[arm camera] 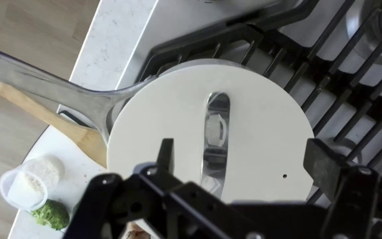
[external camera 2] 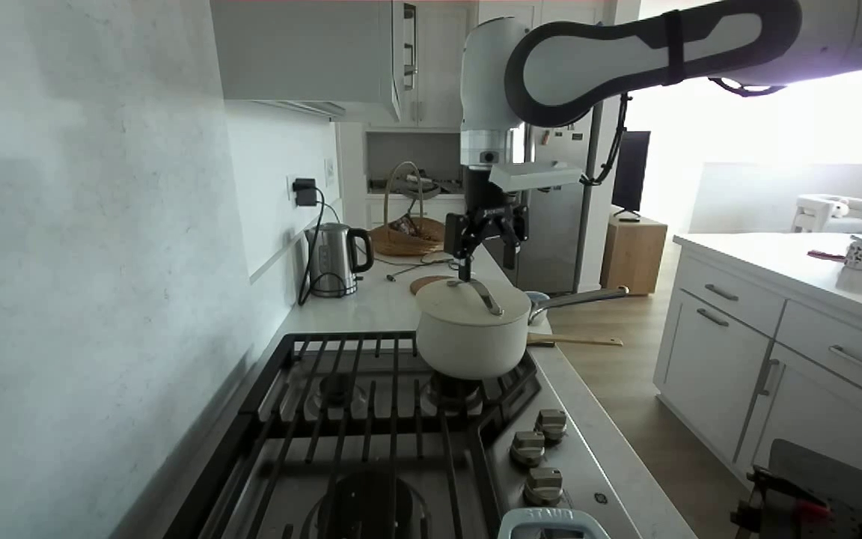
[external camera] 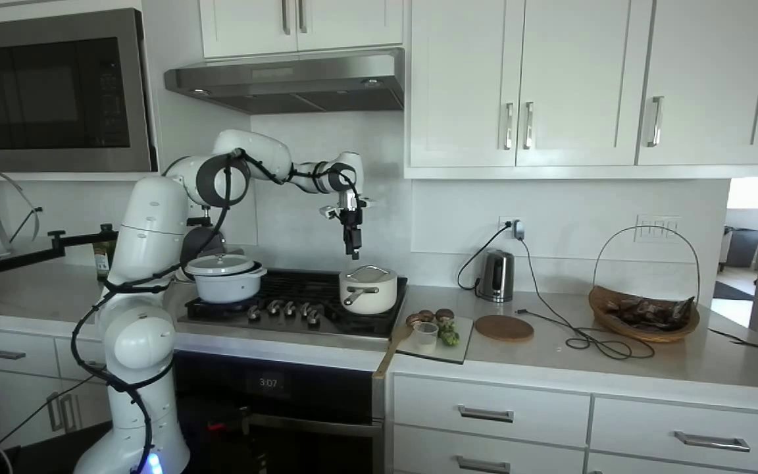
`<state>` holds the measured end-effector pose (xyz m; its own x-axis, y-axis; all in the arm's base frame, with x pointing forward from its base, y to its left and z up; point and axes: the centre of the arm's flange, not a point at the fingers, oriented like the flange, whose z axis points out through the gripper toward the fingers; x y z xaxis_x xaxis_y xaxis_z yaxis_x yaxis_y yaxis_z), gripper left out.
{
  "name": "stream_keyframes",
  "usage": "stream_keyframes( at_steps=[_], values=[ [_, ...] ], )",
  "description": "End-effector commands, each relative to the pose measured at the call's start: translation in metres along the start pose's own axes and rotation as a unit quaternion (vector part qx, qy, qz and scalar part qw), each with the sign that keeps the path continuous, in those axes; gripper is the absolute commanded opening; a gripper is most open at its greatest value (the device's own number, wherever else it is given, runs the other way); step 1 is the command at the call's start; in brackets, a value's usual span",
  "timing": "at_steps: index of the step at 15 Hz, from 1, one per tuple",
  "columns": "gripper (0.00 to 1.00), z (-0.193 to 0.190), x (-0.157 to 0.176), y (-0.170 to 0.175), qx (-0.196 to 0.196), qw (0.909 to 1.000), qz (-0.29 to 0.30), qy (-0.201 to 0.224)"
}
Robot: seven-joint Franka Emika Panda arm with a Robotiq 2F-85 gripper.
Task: Remove the lid from the pot
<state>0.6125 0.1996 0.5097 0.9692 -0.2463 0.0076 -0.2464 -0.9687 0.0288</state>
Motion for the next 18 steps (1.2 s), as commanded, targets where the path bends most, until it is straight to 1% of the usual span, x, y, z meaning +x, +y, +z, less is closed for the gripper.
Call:
stream_keyframes(
  at_steps=[1,3,6,15,16,17,18],
  values=[
    [1.0,-0.002,0.009,-0.001,0.004,0.9985,0.055,0.0],
    [1.0,0.002,0.013,0.001,-0.004,0.9978,0.066,0.002],
    [1.0,0.009,0.021,0.007,-0.007,0.9968,0.079,-0.002],
    [1.0,0.029,0.05,0.008,-0.001,0.9965,0.083,-0.009],
    [0.96,0.031,0.053,0.006,0.0,0.9965,0.083,-0.009],
    [0.74,0.032,0.055,0.005,0.001,0.9965,0.083,-0.009],
    [0.72,0.033,0.057,0.003,0.001,0.9964,0.084,-0.01]
  ],
)
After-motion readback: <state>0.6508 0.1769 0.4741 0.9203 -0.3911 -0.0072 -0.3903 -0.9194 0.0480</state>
